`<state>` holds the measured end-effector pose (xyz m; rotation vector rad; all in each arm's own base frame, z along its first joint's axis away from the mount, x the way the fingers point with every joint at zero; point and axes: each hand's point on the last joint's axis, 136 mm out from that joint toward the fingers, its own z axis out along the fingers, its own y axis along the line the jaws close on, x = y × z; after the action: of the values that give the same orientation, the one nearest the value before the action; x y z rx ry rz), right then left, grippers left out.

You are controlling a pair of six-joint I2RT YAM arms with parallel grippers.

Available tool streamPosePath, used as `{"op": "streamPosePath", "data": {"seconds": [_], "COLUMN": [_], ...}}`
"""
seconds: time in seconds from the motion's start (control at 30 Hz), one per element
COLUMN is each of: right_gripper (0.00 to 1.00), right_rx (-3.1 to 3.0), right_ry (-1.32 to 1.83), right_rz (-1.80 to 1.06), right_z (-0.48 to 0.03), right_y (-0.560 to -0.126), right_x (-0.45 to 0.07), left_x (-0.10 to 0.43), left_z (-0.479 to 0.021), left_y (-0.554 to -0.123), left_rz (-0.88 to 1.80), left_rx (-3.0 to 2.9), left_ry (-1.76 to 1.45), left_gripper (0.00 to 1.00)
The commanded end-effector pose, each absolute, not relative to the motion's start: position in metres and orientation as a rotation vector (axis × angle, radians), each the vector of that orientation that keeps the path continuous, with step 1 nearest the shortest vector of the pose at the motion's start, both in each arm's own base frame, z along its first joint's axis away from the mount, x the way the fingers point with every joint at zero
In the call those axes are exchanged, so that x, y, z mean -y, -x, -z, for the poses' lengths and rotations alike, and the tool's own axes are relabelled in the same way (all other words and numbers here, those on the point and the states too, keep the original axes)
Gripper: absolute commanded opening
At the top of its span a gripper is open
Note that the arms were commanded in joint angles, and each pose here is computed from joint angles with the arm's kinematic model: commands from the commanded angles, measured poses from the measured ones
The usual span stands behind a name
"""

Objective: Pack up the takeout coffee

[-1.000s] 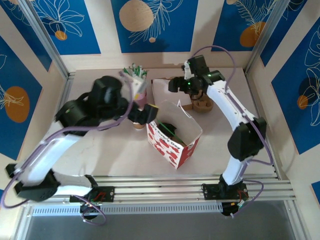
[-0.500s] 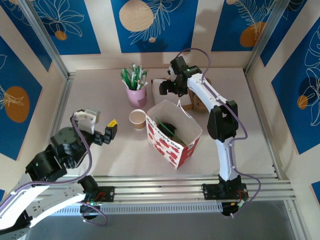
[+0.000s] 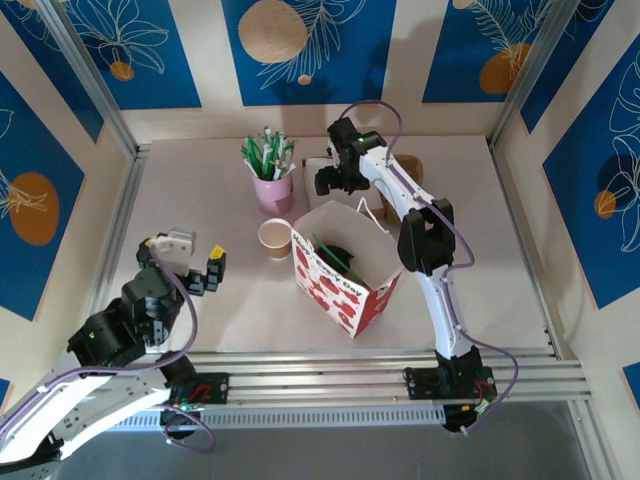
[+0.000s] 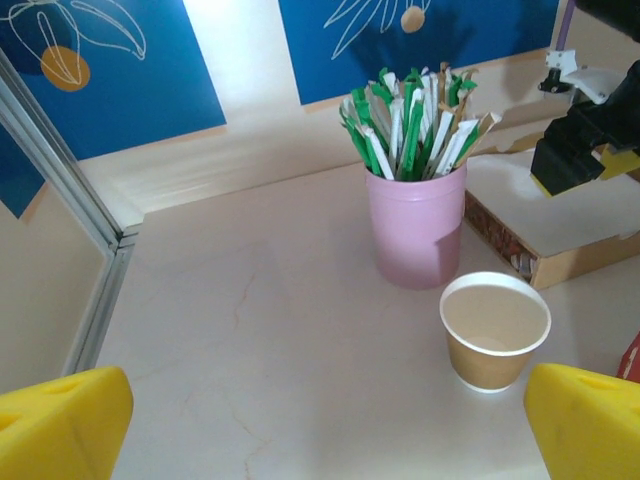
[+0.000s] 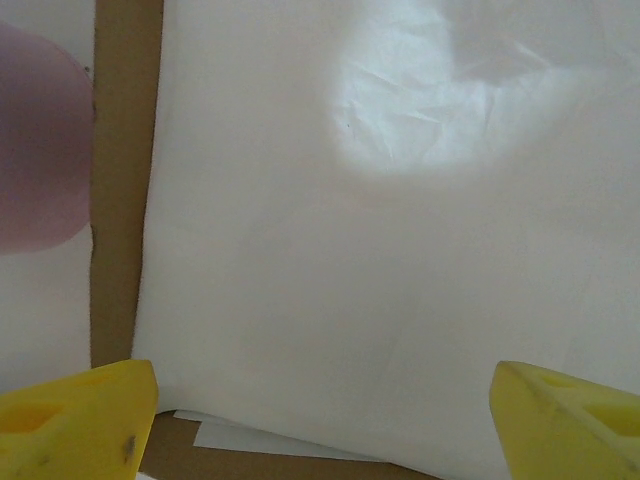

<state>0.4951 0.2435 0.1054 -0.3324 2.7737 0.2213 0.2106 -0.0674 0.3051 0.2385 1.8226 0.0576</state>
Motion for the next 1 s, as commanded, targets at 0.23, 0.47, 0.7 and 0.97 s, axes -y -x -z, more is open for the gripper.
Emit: {"op": "streamPosePath", "data": {"seconds": [0.23, 0.47, 0.7, 0.97], "right_gripper": [0.86, 0.83, 0.87, 0.88], "right_rx": [-2.798, -2.792, -2.638, -2.528], "right_ry": [0.420, 0.404, 0.464, 0.409], "right_rz": [-0.208, -0.166, -0.260, -0.454], "right_z": [-0.081, -0.086, -0.176, -0.251], "right_y": [-0.497, -0.497, -0.497, -0.483], "right_x": [-0.257, -0.254, -0.269, -0.262], "left_x": [0.065, 0.062, 0.062, 0.063], "left_z": [-0.292, -0.293, -0.293, -0.290], "left_y": [-0.217, -0.216, -0.216, -0.219], "left_rz": [-0.078, -0.074, -0.068, -0.076], "left_rx": [-1.871, -1.865, -1.867, -1.878], "left_ry": [-0.240, -0.227, -0.224, -0.226], "left_gripper": [1.00, 1.00, 1.00, 1.00]}}
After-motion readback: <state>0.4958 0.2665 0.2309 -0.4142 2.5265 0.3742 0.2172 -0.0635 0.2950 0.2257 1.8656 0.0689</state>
